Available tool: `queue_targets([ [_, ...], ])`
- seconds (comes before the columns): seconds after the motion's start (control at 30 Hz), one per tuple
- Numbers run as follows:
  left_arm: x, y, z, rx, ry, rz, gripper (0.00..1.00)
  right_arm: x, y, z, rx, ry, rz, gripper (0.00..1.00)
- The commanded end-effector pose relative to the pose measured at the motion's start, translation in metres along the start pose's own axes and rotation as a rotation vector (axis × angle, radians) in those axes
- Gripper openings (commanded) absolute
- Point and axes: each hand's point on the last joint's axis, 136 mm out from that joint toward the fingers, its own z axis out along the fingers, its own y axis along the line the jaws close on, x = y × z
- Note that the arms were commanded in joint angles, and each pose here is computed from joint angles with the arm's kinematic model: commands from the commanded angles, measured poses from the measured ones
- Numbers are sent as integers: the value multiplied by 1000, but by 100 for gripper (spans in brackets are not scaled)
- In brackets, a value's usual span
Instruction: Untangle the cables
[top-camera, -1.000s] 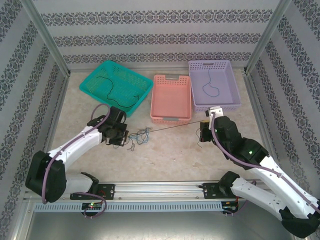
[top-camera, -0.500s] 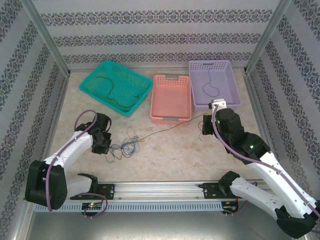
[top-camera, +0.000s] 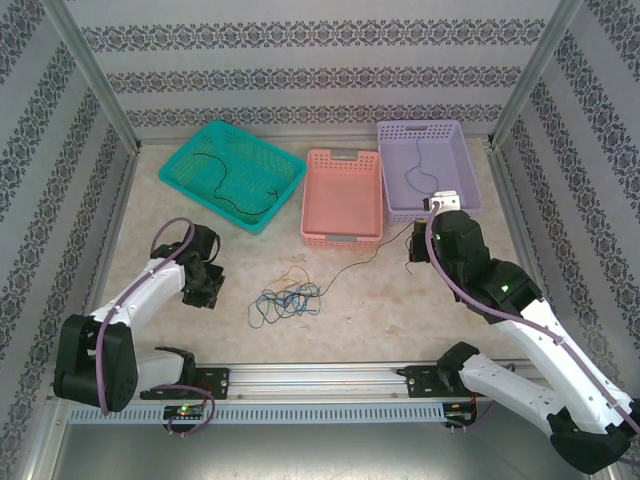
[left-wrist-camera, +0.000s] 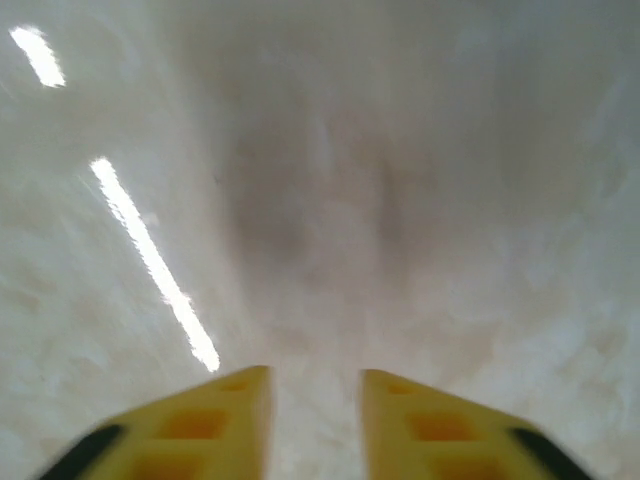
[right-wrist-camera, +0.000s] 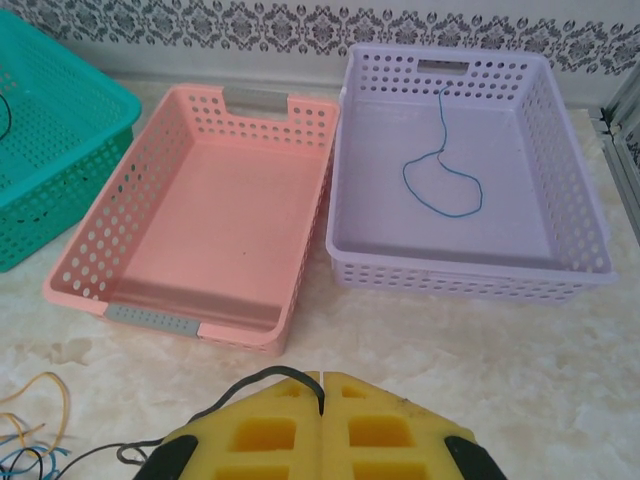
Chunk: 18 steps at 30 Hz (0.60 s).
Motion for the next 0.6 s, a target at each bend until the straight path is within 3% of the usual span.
queue_targets([
  [0.0,53,-12,-23,48,170,2,63,1,1,1,-10,14,19,0],
  [0.03,66,-7,-31,44,181,-6,72,3,2,2,-13,20,22,0],
  [0.1,85,-3,-36,54,192,-29,81,5,3,4,-16,26,28,0],
  [0.2,104,-8,-24,73,231,-74,83,8,4,6,-22,32,35,0],
  [0.33,115,-26,-8,57,236,-32,83,9,6,6,-29,34,36,0],
  [0.4,118,-32,1,30,234,3,80,9,6,6,-28,33,36,0],
  [0.57,119,-25,31,-36,215,35,61,8,3,4,-19,20,46,0],
])
